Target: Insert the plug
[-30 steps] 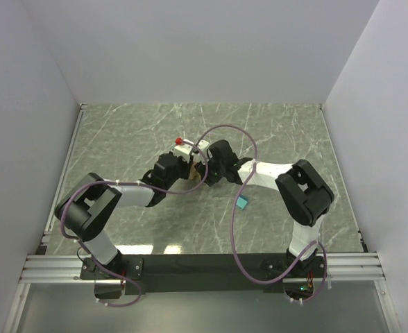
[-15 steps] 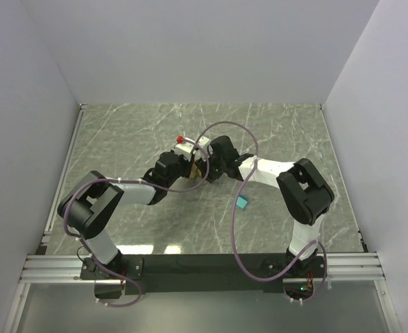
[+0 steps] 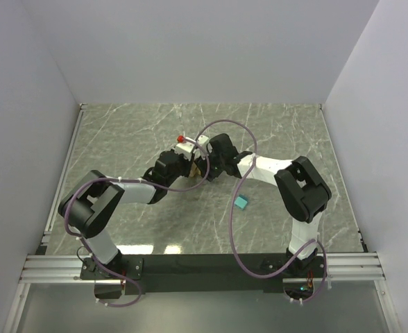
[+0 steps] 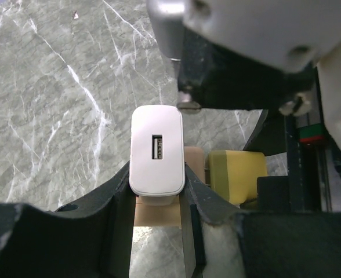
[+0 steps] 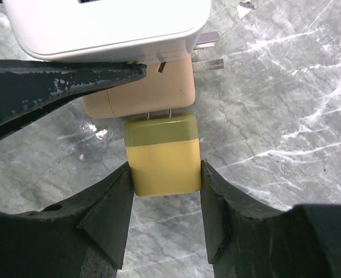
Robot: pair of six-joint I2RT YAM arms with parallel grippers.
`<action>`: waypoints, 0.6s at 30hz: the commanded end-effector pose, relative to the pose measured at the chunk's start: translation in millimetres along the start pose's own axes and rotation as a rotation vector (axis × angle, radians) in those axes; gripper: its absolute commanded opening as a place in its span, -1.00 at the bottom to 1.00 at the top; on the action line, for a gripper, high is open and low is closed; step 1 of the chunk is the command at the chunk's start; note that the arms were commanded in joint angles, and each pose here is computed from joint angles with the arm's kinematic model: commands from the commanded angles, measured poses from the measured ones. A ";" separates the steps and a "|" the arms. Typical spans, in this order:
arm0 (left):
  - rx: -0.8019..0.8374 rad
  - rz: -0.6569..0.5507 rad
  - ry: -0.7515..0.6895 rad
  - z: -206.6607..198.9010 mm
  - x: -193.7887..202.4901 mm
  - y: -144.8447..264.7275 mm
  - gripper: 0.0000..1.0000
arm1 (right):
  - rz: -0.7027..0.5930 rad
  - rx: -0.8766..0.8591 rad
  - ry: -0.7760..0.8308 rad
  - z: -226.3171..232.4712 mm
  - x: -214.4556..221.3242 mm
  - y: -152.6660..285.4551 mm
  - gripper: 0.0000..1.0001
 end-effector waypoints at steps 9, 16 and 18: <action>0.491 0.214 0.067 -90.2 56.1 28.9 -0.99 | -0.503 -0.112 0.138 25.5 -137.3 15.9 -1.00; 0.381 0.210 0.086 -77.6 53.2 27.8 -0.99 | -0.477 -0.090 0.107 22.9 -130.4 16.9 -1.00; 0.345 0.210 0.091 -73.3 51.2 26.9 -0.82 | -0.476 -0.088 0.097 23.2 -126.1 20.7 -1.00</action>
Point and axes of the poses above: each gripper's point midway between its finger pads, its own y axis back along the fingers, its own z axis along the line the jaws close on, x = y × z, the point moved 5 cm from there along y, back along the fingers, and after that the axes turned 13 degrees about -y, right-handed, at the moved point
